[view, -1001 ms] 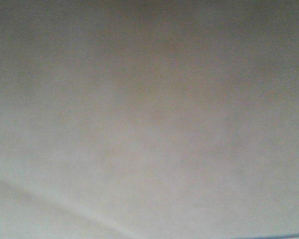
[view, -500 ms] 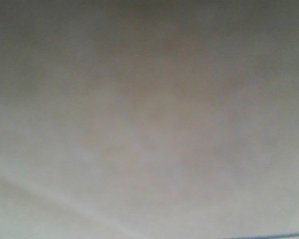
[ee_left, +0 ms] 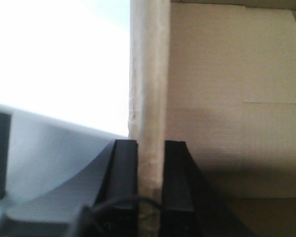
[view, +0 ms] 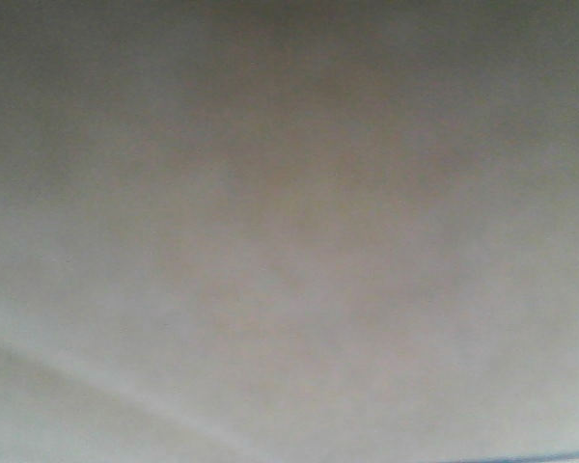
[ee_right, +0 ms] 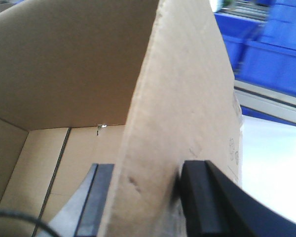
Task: Grab box from left shelf to table start
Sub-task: 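Hold the box with both grippers while the base drives to the table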
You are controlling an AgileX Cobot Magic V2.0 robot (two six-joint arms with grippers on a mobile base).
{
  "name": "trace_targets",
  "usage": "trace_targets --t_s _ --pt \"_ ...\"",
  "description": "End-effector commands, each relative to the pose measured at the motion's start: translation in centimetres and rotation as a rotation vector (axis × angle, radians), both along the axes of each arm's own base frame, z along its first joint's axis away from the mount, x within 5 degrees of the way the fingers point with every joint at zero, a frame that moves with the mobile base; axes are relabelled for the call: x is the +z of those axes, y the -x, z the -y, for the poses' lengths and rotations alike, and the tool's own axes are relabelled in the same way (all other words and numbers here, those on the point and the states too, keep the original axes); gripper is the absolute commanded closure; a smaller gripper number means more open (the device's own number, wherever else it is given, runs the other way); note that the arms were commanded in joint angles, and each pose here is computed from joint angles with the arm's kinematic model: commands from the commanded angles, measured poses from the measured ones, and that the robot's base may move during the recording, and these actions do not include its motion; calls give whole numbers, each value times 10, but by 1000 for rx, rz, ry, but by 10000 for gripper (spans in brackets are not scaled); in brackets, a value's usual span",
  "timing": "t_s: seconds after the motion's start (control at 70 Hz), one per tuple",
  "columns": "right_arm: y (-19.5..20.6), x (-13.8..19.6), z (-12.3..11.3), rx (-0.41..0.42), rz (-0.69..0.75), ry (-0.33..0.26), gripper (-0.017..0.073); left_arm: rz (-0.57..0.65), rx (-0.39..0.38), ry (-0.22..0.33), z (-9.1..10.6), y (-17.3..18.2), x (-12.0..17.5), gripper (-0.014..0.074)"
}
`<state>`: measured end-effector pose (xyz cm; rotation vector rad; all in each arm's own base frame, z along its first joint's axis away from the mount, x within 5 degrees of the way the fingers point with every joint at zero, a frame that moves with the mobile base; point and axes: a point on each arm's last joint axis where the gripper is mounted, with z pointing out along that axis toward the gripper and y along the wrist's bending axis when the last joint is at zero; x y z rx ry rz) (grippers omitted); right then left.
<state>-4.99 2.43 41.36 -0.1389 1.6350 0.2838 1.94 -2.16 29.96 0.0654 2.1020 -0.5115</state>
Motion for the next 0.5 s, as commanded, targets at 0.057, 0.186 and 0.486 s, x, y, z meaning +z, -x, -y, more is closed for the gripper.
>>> trace_targets --t_s 0.057,0.186,0.486 --pt "4 11 4 -41 82 12 502 -225 -61 -50 3 8 -17 694" --pt "4 11 4 -41 82 12 502 -225 -61 -50 3 8 -17 694" --pt "4 11 4 -41 82 12 502 -225 -61 -50 3 8 -17 694"
